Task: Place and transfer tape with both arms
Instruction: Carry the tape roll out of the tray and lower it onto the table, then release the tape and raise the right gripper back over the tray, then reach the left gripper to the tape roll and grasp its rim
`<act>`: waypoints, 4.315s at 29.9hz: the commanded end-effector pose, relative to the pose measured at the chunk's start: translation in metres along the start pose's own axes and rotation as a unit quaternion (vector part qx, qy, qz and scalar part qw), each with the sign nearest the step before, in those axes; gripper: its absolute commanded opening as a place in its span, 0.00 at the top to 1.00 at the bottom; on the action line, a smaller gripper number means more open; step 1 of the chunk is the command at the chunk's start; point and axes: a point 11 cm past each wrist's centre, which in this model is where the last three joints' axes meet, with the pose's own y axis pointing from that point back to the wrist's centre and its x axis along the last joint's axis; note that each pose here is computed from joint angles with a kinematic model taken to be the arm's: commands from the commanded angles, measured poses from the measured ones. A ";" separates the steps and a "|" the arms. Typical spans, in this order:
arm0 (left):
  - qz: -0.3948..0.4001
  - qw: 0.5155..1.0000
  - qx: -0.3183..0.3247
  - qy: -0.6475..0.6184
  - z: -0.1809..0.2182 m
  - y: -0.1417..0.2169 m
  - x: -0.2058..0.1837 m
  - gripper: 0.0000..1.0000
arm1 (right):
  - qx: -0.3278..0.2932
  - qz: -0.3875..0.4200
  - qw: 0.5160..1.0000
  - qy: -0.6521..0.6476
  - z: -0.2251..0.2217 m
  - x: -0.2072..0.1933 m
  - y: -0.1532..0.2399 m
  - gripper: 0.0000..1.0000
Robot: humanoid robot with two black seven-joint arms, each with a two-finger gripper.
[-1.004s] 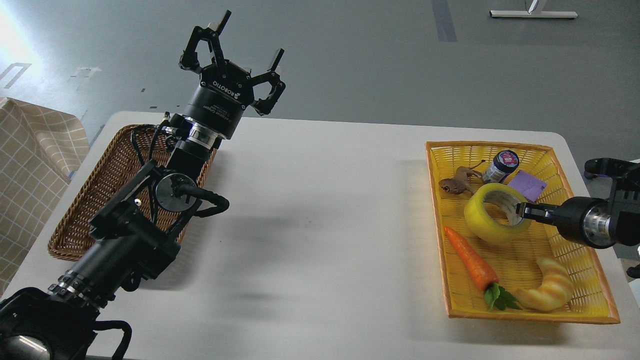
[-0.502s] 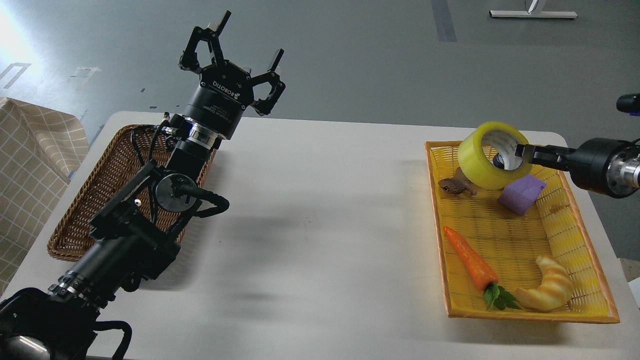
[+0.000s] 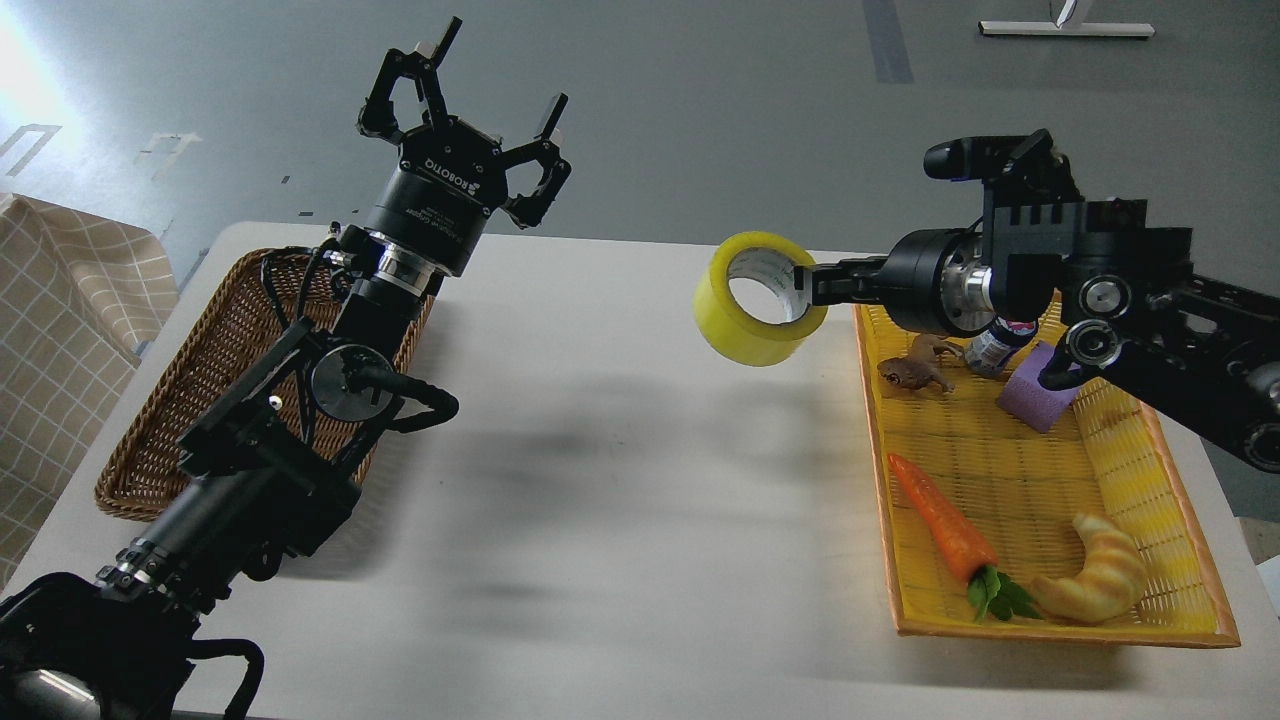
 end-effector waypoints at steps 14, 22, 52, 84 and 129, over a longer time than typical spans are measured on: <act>-0.005 1.000 -0.002 0.000 0.001 -0.004 -0.003 0.02 | 0.007 -0.082 0.996 0.032 -0.044 -0.051 -0.067 1.00; -0.006 1.000 -0.002 0.000 0.001 -0.004 -0.003 0.02 | 0.012 -0.092 0.993 0.066 -0.067 -0.057 -0.081 1.00; -0.004 1.000 -0.010 0.000 0.006 -0.004 -0.002 0.02 | -0.031 -0.113 0.991 0.066 -0.045 -0.075 -0.097 1.00; -0.010 1.000 0.002 -0.016 0.006 -0.007 -0.004 0.02 | 0.084 0.061 0.962 -0.253 0.018 0.020 -0.007 0.00; -0.250 0.703 0.172 -0.643 -0.075 -0.033 -0.075 0.02 | 0.483 0.262 0.345 -0.761 0.133 -0.029 0.095 0.00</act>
